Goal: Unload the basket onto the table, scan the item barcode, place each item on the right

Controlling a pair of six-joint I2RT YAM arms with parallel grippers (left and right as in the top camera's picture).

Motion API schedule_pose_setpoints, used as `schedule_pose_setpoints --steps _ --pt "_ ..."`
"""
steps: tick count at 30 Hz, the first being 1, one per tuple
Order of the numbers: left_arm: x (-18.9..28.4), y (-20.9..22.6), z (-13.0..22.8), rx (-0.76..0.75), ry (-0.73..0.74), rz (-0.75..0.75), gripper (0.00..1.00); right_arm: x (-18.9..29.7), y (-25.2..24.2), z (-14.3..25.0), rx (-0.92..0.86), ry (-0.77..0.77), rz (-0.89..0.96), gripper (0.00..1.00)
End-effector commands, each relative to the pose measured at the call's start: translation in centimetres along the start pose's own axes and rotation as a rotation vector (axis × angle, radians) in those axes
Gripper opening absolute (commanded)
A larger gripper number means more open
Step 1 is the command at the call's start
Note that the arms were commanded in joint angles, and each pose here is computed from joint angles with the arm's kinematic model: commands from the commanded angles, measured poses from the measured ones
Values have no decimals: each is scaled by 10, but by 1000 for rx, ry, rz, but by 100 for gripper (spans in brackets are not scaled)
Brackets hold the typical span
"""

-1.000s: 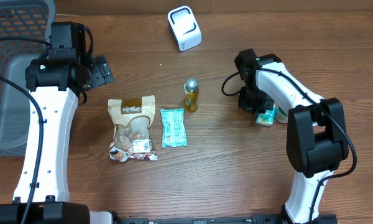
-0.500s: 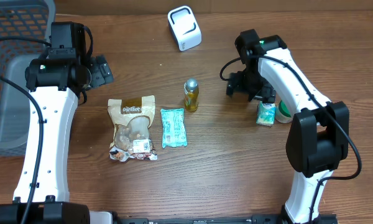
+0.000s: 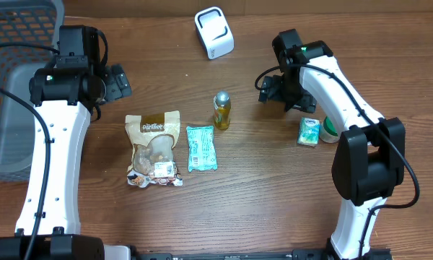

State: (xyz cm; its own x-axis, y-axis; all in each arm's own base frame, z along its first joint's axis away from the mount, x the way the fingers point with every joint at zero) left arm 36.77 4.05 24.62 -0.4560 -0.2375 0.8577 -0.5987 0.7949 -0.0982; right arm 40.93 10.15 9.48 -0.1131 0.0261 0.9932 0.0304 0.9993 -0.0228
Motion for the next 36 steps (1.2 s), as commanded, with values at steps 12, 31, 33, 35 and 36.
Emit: schedule_pose_setpoints --steps 12,31,33,35,36 --pt "2 0 -2 -26 -12 -3 100 7 11 -34 -8 -150 -47 100" --pt "2 0 -2 -26 -12 -3 100 8 11 -35 -8 -152 -48 100" --pt "2 0 -2 -26 -12 -3 99 8 11 -35 -8 -152 -48 100" --pt "2 0 -2 -26 -12 -3 100 8 11 -35 -8 -152 -48 100" --pt "2 0 -2 -26 -12 -3 99 8 11 -35 -8 -152 -48 100"
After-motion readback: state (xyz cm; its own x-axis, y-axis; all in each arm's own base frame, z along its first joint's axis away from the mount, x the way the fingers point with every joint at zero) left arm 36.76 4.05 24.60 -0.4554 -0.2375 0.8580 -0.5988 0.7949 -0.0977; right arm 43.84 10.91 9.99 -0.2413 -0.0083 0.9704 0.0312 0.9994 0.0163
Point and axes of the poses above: each gripper's point midway between its finger pads, its own x axis back along the fingers, its own y axis along the line the jaws close on, z = x × y, the point moved 2 cm from there along x, back along the fingers, and after that the axes turned 14 degrees about x, right-handed, at the moved point
